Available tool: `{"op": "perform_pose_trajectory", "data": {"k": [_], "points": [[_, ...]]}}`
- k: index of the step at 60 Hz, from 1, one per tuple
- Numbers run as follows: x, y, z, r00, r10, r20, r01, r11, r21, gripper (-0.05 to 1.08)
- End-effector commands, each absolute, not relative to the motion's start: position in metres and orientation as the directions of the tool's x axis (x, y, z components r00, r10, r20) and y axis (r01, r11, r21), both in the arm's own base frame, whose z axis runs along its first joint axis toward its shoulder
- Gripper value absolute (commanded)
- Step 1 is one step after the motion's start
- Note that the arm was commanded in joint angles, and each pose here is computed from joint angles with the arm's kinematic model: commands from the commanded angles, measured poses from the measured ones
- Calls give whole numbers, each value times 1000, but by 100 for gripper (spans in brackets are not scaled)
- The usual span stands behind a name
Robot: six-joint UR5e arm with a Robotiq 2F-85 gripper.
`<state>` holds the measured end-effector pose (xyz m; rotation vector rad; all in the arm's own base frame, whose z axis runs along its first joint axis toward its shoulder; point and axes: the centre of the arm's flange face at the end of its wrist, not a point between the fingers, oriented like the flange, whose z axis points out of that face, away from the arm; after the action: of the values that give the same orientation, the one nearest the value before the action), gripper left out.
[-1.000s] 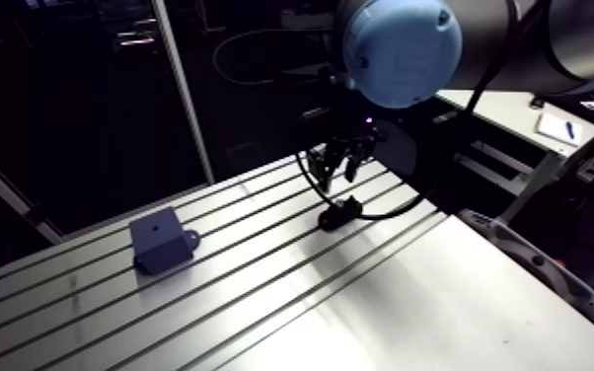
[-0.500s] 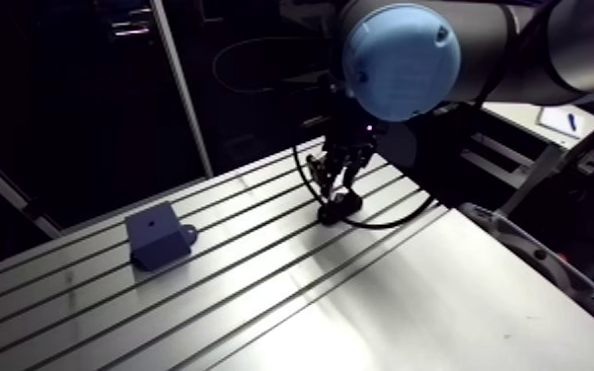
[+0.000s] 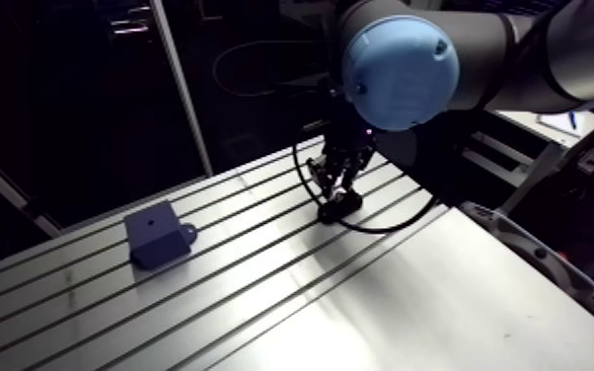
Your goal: Pick up the M10 bolt and insert it into the hole until fully seated.
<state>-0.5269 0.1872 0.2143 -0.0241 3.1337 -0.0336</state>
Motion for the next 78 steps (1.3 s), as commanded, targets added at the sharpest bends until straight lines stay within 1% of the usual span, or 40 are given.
{"op": "perform_pose_trajectory", "data": {"k": [1, 23, 28, 48, 57, 59, 61, 62, 64, 69, 78], "points": [[-525, 186, 211, -1000, -16, -10, -16, 1000, -24, 50], [-522, 188, 206, -1000, -10, -16, -9, 999, -32, 50], [-523, 189, 208, -1000, -10, -12, -10, 1000, -30, 50], [-522, 189, 206, -1000, -10, -15, -9, 999, -32, 52], [-523, 189, 208, -1000, -10, -11, -10, 1000, -29, 52], [-524, 190, 209, -1000, -10, -3, -10, 1000, -23, 52], [-524, 190, 209, -1000, -10, -3, -10, 1000, -23, 52], [-525, 190, 210, -1000, -11, 5, -11, 1000, -18, 53], [-525, 191, 210, -1000, -11, 11, -12, 1000, -14, 53], [-526, 191, 210, -1000, -11, 17, -12, 1000, -8, 54], [-526, 191, 209, -1000, -11, 16, -12, 1000, -8, 54]]}}
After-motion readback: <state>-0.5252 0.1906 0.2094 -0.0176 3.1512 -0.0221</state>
